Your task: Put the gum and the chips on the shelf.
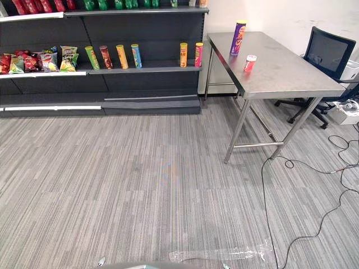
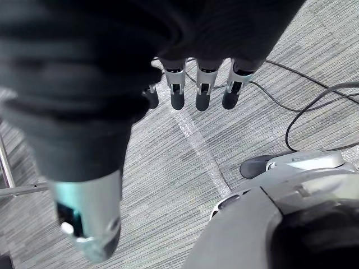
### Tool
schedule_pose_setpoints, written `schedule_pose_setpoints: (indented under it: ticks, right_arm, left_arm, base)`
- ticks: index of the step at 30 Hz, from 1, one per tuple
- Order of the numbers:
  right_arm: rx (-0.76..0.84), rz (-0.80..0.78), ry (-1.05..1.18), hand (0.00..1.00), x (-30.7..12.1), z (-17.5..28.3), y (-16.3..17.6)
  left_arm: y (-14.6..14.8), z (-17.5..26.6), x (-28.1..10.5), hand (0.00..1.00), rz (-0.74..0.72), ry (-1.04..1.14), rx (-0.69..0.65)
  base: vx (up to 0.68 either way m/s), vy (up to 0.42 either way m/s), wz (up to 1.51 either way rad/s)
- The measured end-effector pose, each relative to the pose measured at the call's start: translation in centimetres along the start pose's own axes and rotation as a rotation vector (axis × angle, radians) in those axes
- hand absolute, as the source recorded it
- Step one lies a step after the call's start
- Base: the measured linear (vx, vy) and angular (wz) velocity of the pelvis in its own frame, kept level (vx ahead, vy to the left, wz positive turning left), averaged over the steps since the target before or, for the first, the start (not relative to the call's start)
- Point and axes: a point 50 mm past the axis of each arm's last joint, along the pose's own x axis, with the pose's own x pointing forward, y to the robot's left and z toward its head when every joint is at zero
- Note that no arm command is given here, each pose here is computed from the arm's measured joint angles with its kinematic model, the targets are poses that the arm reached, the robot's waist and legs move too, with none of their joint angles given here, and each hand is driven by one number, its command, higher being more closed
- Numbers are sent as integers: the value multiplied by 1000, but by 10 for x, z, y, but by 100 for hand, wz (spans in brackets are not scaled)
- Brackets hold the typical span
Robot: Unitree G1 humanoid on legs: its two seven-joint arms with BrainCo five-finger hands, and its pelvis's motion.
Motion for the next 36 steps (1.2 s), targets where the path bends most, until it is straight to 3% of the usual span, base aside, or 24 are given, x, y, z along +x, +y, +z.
schedule_pose_setpoints:
  ticks: [36]
  right_arm:
    - [49, -11, -14, 0, 1, 2, 3]
  left_arm:
    - [2, -1, 1, 0, 57, 38, -11]
  base:
    - [-17, -14, -2]
